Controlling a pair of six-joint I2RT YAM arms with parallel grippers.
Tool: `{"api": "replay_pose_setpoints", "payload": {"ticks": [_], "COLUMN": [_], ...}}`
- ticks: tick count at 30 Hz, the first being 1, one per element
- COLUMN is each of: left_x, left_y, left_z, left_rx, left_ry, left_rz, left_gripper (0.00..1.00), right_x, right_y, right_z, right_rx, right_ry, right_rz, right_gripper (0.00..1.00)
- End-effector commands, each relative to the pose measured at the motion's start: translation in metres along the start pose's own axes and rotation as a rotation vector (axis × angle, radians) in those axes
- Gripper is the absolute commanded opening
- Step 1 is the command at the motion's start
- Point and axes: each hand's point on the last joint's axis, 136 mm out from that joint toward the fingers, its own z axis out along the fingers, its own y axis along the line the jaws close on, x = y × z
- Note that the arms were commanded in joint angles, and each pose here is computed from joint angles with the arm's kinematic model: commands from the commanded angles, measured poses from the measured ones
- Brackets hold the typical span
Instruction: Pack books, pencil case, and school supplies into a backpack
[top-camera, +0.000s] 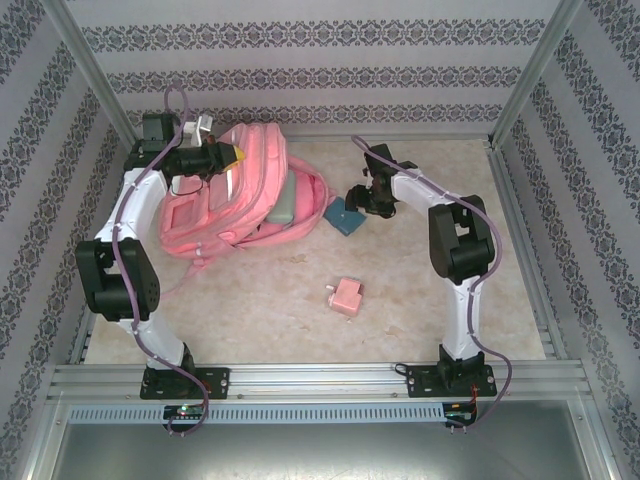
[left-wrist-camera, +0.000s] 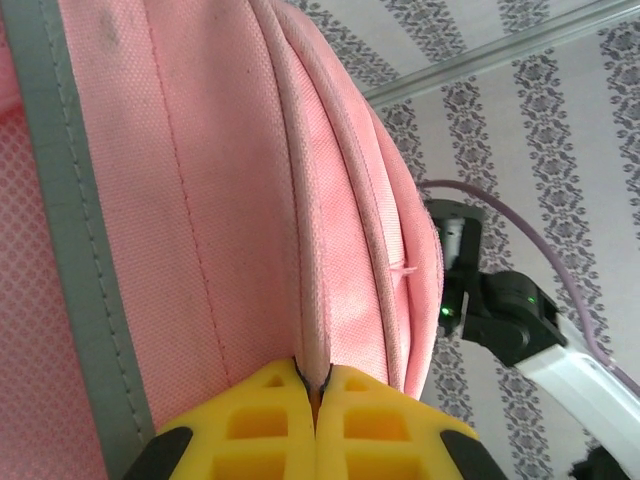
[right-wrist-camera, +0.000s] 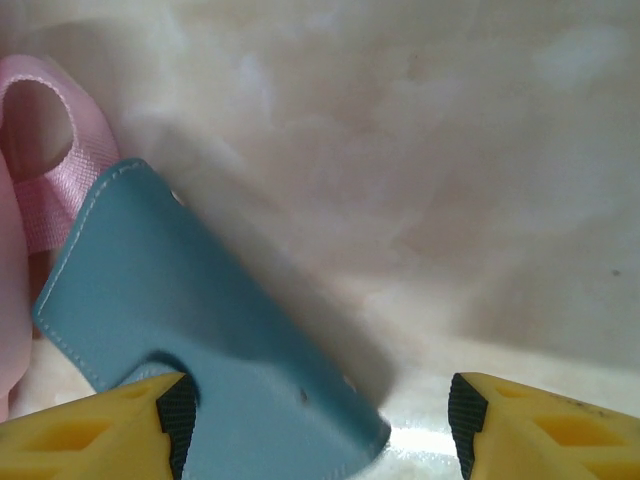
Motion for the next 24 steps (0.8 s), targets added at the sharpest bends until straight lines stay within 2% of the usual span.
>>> {"api": "replay_pose_setpoints", "payload": {"ticks": [1, 3, 6, 8, 10, 15, 19, 24], "left_x": [-0.005, -0.007, -0.009, -0.010, -0.012, -0.015, -0.016, -0.017], "left_y": [-0.063, -0.062, -0.062, -0.062, -0.061, -0.056, -0.052, -0.051], "left_z": [-0.012, -0.010, -0.009, -0.009, -0.009, -0.006, -0.005, -0.004], "left_rx": [0.198, 0.197, 0.196, 0.194, 0.186, 0.170, 0.158, 0.151], "left_ry": [0.035, 0.039, 0.043, 0.047, 0.047, 0.048, 0.048, 0.046], "left_rz": [0.150, 0.142, 0.138, 0.137, 0.136, 0.117, 0.106, 0.101], "left_gripper": [0.00, 0.00, 0.00, 0.00, 0.00, 0.00, 0.00, 0.00], "right_x": [-0.003, -0.001, 0.008, 0.014, 0.021, 0.037, 0.044, 0.038], "right_y": [0.002, 0.003, 0.012, 0.016, 0.020, 0.015, 0.006, -0.004], "right_z": [0.005, 0.013, 0.021, 0.023, 0.023, 0.025, 0.021, -0.004], "right_rx": [-0.025, -0.033, -0.071, -0.076, -0.077, -0.058, -0.041, -0.046], "right_ry": [0.030, 0.052, 0.080, 0.086, 0.093, 0.110, 0.103, 0.043], "right_rz": [-0.039, -0.041, -0.046, -0.048, -0.060, -0.063, -0.049, -0.003], "right_gripper": [0.70, 0.69, 0.57, 0.57, 0.51, 0.31, 0.02, 0.00]}}
